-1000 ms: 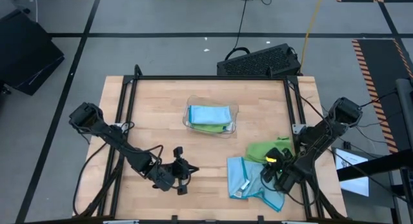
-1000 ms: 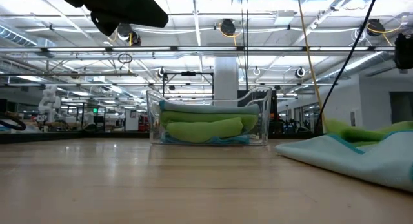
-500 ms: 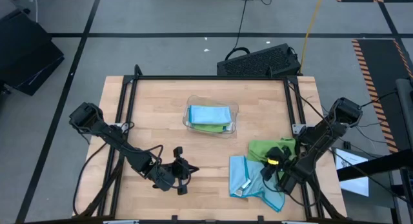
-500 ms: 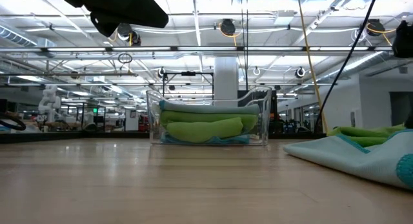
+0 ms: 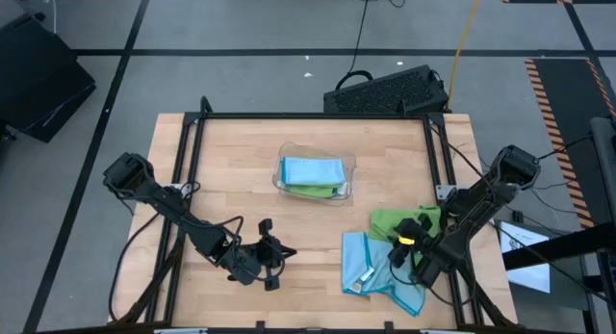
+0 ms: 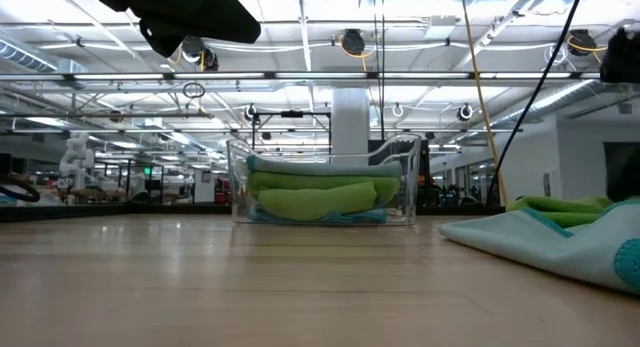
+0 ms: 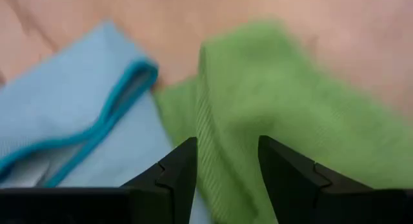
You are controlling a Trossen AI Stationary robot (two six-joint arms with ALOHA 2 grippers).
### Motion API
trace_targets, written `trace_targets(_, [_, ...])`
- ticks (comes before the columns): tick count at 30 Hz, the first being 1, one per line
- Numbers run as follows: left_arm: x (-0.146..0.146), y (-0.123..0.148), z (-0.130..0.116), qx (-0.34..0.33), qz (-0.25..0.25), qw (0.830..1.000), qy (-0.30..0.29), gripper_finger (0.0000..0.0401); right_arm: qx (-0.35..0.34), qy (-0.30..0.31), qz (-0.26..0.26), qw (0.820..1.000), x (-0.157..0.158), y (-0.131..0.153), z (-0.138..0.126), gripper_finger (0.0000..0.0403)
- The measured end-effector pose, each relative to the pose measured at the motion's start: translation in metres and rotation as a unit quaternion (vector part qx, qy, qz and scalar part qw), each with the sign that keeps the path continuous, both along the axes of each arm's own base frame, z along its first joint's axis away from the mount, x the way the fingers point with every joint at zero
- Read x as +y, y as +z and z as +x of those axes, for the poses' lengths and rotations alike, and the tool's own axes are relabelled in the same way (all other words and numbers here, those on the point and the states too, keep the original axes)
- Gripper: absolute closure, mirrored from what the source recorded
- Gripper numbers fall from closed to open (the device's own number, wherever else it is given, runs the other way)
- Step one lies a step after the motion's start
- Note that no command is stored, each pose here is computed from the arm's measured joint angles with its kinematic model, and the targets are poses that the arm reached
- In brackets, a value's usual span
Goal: Fold microfiber towels
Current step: Fold the green microfiber cloth
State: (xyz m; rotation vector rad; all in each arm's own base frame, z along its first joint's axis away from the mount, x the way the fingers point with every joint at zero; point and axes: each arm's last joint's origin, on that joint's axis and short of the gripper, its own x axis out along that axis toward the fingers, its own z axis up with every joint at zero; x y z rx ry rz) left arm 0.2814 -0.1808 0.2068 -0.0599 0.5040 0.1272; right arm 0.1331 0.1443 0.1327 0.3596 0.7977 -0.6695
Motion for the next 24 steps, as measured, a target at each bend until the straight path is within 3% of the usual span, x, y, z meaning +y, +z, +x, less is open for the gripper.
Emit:
trace_targets(5, [0.0, 0.0, 0.0, 0.0, -0.001, 1.0, 0.001, 0.0384, -0.016, 0.034, 0.067, 0.997, -0.001, -0.023, -0.002, 0.0248])
trace_targets(11, [0.0, 0.0, 0.0, -0.001, -0.003, 1.0, 0.002, 0.0384, -0.054, 0.027, 0.058, 0.996, -0.023, -0.046, -0.011, 0.0255])
trace_targets(15, [0.0, 0.0, 0.0, -0.002, -0.002, 1.0, 0.003, 0.0384, -0.057, 0.031, 0.053, 0.996, -0.031, -0.053, -0.013, 0.0296])
trace_targets(20, [0.0, 0.0, 0.0, -0.002, -0.002, 1.0, 0.003, 0.0384, -0.084, 0.066, 0.029, 0.994, -0.028, -0.052, -0.009, 0.0385])
trace_targets(24, [0.0, 0.0, 0.0, -0.003, -0.01, 1.0, 0.007, 0.0384, -0.106, 0.1, 0.006, 0.989, -0.024, -0.05, -0.005, 0.0394])
